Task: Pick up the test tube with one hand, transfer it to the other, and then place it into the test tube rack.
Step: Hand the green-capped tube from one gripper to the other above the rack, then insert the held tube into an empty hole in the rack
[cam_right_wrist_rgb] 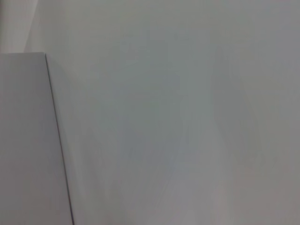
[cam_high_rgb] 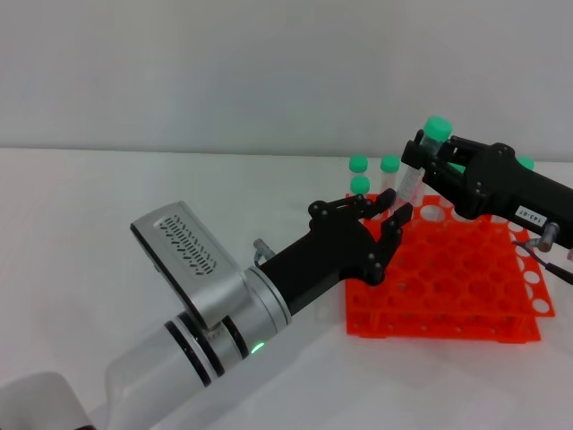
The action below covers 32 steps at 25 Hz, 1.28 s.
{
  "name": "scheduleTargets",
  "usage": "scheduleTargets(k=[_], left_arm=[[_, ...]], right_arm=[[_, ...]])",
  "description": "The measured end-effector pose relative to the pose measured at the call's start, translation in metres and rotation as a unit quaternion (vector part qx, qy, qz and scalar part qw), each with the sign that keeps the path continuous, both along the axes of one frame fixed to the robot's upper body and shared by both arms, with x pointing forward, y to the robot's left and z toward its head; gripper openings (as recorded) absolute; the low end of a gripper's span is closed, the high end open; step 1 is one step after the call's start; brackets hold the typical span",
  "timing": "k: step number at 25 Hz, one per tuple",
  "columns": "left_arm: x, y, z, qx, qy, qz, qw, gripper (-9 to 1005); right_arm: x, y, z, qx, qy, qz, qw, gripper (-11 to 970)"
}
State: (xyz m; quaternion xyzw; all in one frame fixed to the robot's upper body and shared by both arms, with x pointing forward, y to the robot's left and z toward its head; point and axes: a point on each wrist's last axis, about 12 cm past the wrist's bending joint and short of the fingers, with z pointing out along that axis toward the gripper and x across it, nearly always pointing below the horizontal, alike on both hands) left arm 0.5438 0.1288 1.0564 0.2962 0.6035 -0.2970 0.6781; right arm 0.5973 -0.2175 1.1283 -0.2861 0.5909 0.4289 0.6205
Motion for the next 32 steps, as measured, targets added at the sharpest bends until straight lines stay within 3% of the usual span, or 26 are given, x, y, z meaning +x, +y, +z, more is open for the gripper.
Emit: scheduleTargets(k=[8, 19, 20, 22, 27, 32], left_arm=[[0.005, -0.004, -0.001, 0.01, 0.009, 0.02, 1.0, 249], [-0.002, 0.005, -0.009, 0.01, 0.019, 0.042, 0.999, 455], [-0.014, 0.022, -0.016, -0.001, 0.015, 0.072, 0.997, 474], [-0.024, 0.037, -0.02, -0.015, 0.003, 0.107, 0.994, 707], [-0.057, 0.088, -0.029, -0.07, -0.014, 0.232, 0.97, 861], [-0.086, 0.129, -0.039, -0.094, -0.007, 0.339, 0.936, 853]], right_arm=[[0.001, 0.0, 0.001, -0.005, -0.003, 0.003, 1.0, 214], [0.007, -0.001, 0.006, -0.008, -0.033, -0.024, 0.999, 220], [0.009, -0.001, 0.007, -0.009, -0.038, -0.031, 0.999, 221], [0.011, 0.0, 0.006, -0.016, -0.045, -0.044, 0.998, 223], [0.018, 0.008, 0.003, -0.05, -0.064, -0.07, 0.994, 229], [0.022, 0.022, -0.007, -0.1, -0.076, -0.1, 0.987, 236]])
